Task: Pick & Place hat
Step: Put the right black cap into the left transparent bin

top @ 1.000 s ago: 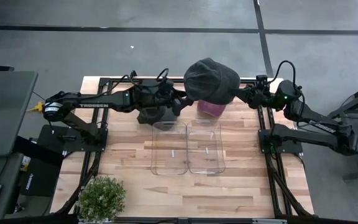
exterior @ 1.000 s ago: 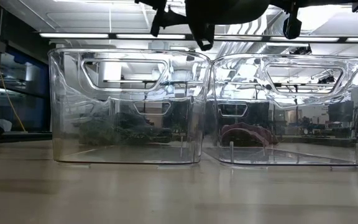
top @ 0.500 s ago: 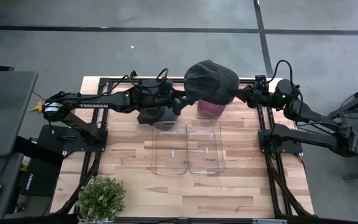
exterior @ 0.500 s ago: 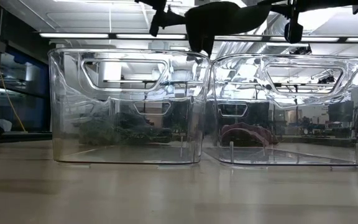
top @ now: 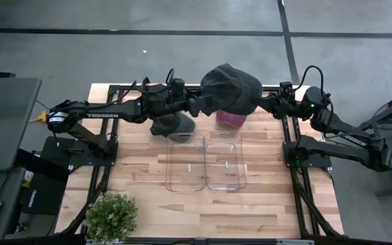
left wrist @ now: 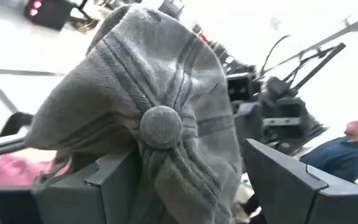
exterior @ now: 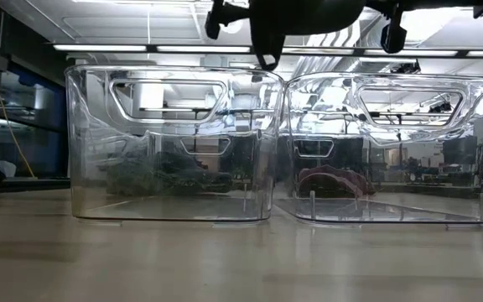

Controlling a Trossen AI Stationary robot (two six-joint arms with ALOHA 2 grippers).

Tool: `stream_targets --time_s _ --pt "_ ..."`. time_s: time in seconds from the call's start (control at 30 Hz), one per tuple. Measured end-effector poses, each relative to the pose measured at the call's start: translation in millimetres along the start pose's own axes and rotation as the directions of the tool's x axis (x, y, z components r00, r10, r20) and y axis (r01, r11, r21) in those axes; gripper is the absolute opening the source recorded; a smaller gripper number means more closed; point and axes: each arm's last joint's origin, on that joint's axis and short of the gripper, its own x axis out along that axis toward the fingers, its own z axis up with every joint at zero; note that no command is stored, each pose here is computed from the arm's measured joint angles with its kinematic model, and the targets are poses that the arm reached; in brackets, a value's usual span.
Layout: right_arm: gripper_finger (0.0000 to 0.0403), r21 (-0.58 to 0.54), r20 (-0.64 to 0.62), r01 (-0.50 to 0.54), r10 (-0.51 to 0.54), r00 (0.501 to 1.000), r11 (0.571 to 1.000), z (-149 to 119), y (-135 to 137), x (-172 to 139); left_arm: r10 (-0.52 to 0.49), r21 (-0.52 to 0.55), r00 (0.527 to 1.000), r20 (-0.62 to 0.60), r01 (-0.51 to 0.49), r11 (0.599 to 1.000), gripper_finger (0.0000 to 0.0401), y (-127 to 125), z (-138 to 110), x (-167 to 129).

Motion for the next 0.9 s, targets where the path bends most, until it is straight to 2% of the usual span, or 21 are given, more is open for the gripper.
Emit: stream_targets --time_s 0.23,0.33,0.6,0.73,0.9 --pt "0.0007 -0.003 -0.011 -0.021 0.021 1.000 1.000 0 1 0 -0.022 -0.066 1.000 0.022 0.024 0.998 0.0268 3 -8 11" --pt "0.0005 -0.006 -0.019 -0.026 0.025 0.999 1.000 0 1 0 -0.072 -0.091 0.996 0.051 0.077 0.993 0.0268 1 -7 14" --pt "0.0008 -0.007 -0.022 -0.029 0.029 0.999 1.000 0 1 0 -0.048 -0.120 0.997 0.055 0.054 0.991 0.0265 3 -9 15" --pt "0.0005 -0.008 -0.025 -0.026 0.026 0.999 1.000 0 1 1 -0.031 -0.121 0.997 0.070 0.039 0.992 0.0223 3 -8 15" --pt "0.0010 -0.008 -0.025 -0.027 0.027 0.999 1.000 0 1 1 -0.027 -0.121 0.997 0.075 0.036 0.992 0.0119 3 -8 15"
